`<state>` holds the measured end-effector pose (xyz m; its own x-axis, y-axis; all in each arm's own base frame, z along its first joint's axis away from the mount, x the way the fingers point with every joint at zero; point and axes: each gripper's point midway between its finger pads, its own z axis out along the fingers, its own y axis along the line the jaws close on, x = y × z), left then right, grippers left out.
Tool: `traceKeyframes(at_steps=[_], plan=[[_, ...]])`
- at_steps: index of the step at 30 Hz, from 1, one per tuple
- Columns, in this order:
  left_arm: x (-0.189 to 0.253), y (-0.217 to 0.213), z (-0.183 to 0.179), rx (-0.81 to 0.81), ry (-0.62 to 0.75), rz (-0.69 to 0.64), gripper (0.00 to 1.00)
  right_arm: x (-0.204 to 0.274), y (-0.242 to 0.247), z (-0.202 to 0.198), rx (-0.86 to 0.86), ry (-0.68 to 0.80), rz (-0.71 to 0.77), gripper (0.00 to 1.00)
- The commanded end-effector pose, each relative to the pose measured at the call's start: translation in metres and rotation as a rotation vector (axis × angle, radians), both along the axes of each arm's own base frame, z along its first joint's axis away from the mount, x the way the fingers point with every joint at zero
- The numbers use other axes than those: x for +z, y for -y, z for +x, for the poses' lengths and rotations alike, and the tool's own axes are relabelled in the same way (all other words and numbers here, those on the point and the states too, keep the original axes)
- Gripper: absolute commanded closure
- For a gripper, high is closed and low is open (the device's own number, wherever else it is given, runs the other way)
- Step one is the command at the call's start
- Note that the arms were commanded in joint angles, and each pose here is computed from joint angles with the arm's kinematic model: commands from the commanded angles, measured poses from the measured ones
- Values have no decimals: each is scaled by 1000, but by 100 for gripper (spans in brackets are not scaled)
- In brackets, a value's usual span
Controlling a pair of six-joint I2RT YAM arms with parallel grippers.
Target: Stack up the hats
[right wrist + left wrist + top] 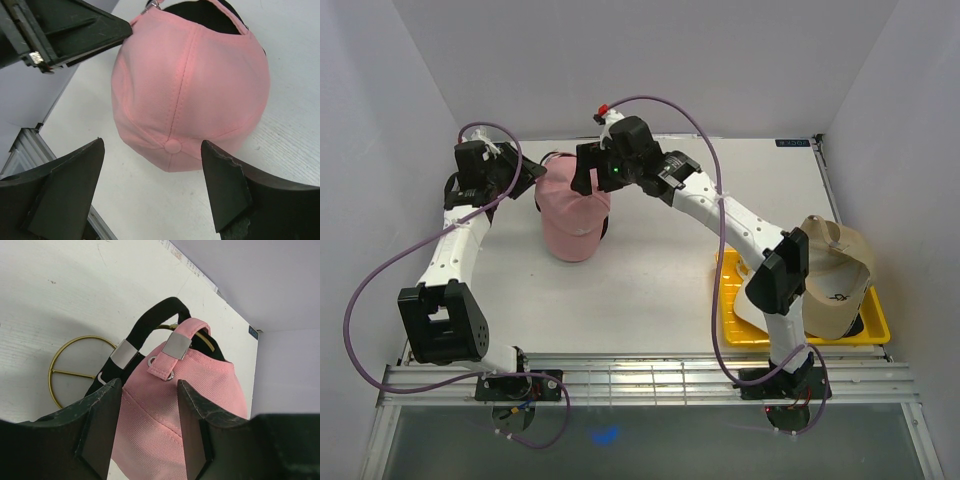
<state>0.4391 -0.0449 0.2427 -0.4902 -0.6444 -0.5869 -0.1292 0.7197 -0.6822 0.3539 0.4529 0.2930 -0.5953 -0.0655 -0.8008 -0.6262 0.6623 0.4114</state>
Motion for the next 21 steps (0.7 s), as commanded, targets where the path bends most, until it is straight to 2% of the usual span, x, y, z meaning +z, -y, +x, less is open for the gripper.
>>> traceKeyframes(at_steps=[1, 6, 14, 21], plan=[[2, 0, -6, -6, -1, 12, 42, -3, 4, 11, -50, 23, -46, 17], [-3, 1, -5, -7, -15, 2, 43, -19, 4, 12, -67, 4, -85, 17], [-6, 2, -6, -10, -24, -2, 43, -25, -7, 10, -54, -3, -64, 17], [-11, 2, -9, -12, -35, -3, 44, -28, -13, 9, -52, -14, -44, 26]])
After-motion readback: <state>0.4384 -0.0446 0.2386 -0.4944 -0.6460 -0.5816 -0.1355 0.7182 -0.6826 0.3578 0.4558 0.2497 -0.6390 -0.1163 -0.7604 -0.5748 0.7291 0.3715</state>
